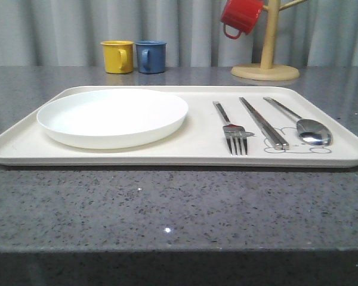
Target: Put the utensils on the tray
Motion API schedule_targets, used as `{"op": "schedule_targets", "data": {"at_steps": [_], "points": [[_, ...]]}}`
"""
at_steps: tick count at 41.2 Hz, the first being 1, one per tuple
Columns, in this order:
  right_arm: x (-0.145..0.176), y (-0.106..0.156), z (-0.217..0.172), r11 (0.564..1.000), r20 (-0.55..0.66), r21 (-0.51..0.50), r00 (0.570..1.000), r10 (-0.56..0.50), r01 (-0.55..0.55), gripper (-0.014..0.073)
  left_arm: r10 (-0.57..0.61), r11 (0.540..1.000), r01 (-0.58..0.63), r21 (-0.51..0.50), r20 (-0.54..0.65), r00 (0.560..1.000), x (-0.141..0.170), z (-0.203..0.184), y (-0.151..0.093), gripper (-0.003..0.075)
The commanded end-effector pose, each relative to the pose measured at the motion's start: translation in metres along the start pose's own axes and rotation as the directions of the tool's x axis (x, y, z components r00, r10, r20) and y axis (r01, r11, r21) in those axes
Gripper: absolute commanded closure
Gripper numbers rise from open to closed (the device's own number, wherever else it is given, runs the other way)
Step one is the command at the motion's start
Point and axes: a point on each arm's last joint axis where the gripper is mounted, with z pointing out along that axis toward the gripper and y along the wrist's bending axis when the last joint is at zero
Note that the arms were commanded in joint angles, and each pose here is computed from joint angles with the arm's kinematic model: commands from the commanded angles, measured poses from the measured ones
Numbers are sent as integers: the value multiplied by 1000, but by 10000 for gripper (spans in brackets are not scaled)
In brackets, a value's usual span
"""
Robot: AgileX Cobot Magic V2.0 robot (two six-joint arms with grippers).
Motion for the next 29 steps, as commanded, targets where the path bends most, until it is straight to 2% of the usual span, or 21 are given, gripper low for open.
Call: {"op": "schedule_targets", "data": {"at_steps": [1,20,29], "points": [[-12,0,-2,1000,79,0,997,-6,6,663,1,1000,0,-7,112,994,-10,-3,1,738],[-10,0,-1,1000,84,7,996,-7,6,663,1,1000,0,-7,112,994,-10,-3,1,738],[17,-15,32,981,277,176,961,28,-79,663,1,1000,0,-7,112,994,-10,-3,1,738]]}}
